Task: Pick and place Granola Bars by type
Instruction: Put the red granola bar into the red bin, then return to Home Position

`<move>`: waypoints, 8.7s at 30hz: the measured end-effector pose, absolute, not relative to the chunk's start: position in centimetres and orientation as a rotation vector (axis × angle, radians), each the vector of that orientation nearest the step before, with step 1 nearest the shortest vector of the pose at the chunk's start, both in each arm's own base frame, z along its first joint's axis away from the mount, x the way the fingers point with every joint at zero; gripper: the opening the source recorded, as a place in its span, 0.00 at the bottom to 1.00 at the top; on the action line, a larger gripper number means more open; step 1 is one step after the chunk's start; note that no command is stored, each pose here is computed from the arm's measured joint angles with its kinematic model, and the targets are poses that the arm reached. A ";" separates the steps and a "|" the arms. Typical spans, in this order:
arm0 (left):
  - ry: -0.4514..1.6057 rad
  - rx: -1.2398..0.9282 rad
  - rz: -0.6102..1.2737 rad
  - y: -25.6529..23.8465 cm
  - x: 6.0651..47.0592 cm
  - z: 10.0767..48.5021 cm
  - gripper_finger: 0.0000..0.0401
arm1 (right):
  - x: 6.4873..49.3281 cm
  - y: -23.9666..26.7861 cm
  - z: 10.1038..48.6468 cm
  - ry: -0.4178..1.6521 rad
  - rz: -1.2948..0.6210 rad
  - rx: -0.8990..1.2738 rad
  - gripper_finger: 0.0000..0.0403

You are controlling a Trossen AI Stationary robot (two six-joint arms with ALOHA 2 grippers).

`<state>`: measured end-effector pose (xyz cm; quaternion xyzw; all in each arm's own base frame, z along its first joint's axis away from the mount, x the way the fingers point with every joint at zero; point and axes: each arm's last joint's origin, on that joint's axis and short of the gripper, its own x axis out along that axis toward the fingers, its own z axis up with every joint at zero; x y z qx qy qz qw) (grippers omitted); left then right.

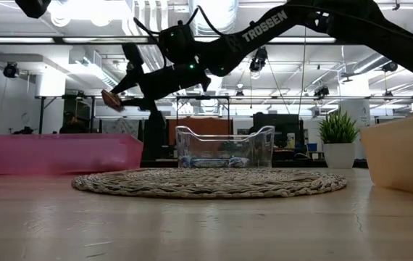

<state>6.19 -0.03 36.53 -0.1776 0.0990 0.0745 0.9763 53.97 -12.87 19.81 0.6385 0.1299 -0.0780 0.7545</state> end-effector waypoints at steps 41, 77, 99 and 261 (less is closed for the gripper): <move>0.201 -0.353 0.147 0.0 6.2 36.5 0.00 | 53.5 -12.5 18.1 0.348 -0.046 1.338 0.54; 0.209 -0.326 0.204 0.1 6.7 36.4 0.00 | 51.7 -10.5 27.6 0.315 0.402 0.966 0.03; 0.232 -0.261 0.253 0.1 7.4 36.3 0.00 | 40.0 -6.0 46.1 0.045 0.784 0.458 0.03; 0.070 -0.075 0.101 -0.5 10.5 16.0 0.00 | 10.3 -1.2 17.3 -0.072 -0.103 0.178 0.03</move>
